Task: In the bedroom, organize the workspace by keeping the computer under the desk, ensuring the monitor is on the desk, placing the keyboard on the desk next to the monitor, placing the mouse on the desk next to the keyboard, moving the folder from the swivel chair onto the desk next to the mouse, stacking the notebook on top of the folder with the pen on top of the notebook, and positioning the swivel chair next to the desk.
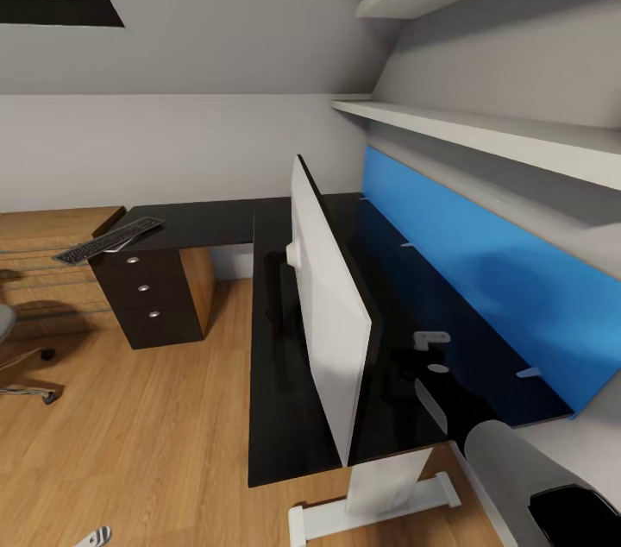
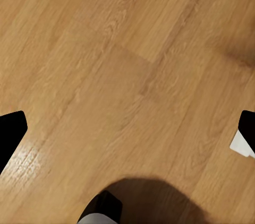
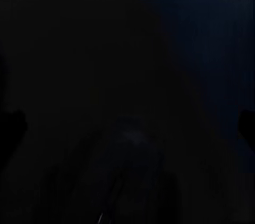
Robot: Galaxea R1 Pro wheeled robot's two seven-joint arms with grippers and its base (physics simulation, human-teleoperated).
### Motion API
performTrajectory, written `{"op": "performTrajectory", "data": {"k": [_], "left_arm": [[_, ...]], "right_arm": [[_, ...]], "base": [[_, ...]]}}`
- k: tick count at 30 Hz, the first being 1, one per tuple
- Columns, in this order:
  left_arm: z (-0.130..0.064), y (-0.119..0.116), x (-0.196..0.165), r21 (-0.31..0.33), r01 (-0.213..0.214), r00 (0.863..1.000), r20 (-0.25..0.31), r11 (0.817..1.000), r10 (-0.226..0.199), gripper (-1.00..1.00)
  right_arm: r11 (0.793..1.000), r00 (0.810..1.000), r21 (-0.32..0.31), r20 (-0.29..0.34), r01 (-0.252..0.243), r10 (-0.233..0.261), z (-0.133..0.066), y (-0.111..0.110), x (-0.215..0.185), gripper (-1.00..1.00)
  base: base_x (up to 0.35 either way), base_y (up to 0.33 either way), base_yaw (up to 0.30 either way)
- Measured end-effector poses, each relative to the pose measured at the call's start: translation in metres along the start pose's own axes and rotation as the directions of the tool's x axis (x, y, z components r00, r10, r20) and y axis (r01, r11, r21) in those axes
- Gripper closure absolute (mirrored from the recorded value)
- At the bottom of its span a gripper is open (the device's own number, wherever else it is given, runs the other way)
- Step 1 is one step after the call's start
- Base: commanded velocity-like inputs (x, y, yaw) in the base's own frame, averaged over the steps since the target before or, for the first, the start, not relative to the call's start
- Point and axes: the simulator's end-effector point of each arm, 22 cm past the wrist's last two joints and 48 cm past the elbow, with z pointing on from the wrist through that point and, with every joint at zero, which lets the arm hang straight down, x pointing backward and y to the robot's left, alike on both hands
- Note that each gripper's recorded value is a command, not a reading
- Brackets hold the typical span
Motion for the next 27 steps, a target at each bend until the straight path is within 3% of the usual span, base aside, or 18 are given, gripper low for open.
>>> {"op": "performTrajectory", "data": {"k": [11,27], "left_arm": [[0.001,0.001,0.005,-0.002,-0.001,1.000,-0.010,1.000,0.001,-1.00],[0.001,0.002,0.004,-0.003,0.003,1.000,-0.007,1.000,-0.003,-1.00]], "right_arm": [[0.998,0.999,0.024,-0.009,-0.051,0.052,0.001,-0.010,0.002,-1.00],[0.998,0.998,0.027,-0.043,-0.050,0.052,0.001,-0.011,0.010,-1.00]], "base": [[0.022,0.000,0.000],[0.060,0.000,0.000]]}}
